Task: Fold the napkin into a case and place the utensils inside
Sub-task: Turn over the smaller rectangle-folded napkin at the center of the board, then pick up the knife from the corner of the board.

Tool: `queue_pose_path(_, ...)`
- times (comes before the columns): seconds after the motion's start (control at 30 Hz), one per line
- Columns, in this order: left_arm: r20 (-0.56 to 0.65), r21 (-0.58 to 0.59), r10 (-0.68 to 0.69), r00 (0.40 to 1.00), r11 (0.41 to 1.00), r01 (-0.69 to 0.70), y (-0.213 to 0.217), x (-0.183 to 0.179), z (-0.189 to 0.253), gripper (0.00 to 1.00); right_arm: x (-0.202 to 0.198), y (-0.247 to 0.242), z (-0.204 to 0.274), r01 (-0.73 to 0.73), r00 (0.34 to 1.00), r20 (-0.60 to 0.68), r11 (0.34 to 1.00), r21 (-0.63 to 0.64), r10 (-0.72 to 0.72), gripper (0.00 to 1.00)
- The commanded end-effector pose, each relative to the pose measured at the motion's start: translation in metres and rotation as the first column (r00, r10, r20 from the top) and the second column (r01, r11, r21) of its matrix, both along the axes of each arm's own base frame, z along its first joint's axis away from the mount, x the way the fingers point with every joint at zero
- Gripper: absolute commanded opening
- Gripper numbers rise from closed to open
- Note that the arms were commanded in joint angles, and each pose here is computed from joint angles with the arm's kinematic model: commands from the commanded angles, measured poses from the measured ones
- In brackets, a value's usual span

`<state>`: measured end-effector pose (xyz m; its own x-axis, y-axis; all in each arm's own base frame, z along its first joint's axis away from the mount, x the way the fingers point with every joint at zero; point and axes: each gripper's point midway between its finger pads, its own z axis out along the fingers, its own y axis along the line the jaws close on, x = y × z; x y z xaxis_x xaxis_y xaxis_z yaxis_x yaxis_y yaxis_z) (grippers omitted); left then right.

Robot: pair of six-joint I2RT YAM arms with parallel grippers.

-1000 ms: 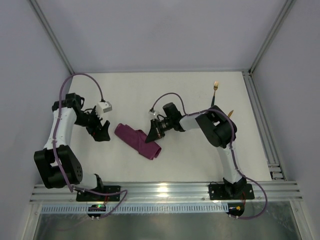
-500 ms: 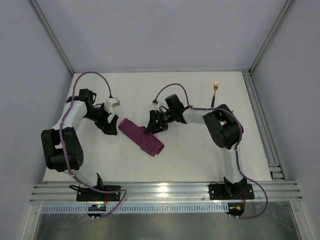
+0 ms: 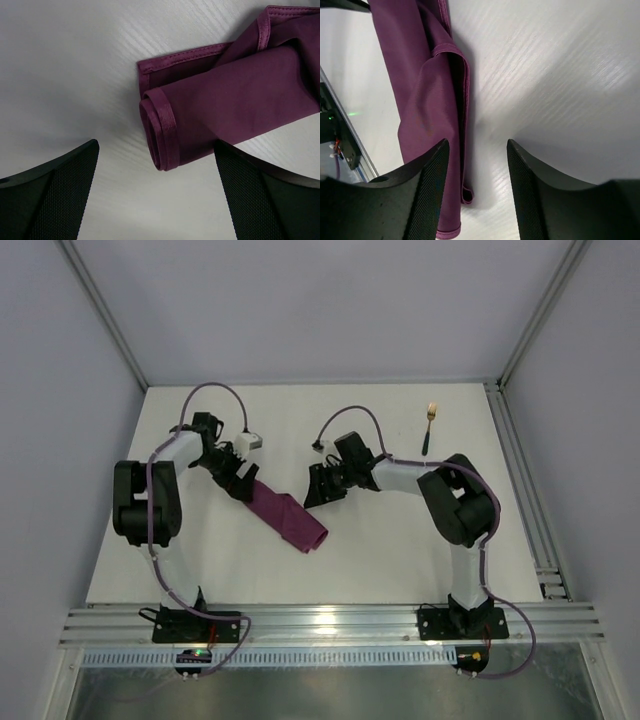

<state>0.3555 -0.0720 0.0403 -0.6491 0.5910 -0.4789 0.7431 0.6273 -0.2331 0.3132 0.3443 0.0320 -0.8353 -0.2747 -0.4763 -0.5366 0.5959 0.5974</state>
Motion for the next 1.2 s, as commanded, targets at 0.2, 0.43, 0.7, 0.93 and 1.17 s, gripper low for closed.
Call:
queue_pose_path(0.2,0.040,-0.036,0.054,0.998,0.998,-0.052,-0.015,0.031,0.001,0.99,-0.004,0.034,-0.016,0.023,0.998,-0.067,0.994,0.104,-0.016,0.37)
queue_pose_path(0.43,0.017,0.094,0.039,0.999,0.995,-0.040,-0.033,0.029,-0.028,0.99,0.005,0.044,-0.021,0.057,0.995,-0.087,0.993,0.107,-0.048,0.20)
queue_pose_path(0.7,0.062,0.115,0.112,0.992,0.986,-0.119,-0.028,0.042,-0.026,0.99,0.018,0.016,0.000,0.109,0.993,0.043,0.993,-0.039,-0.107,0.50)
queue_pose_path(0.93,0.060,0.105,0.114,0.992,0.987,-0.119,-0.031,0.043,-0.027,0.99,-0.005,-0.021,0.043,0.234,0.951,0.234,0.966,-0.111,-0.204,0.48)
queue_pose_path(1.17,0.062,0.114,0.115,0.991,0.986,-0.121,-0.029,0.042,-0.029,0.99,-0.056,0.008,0.037,0.132,0.974,0.181,0.990,0.049,-0.139,0.15)
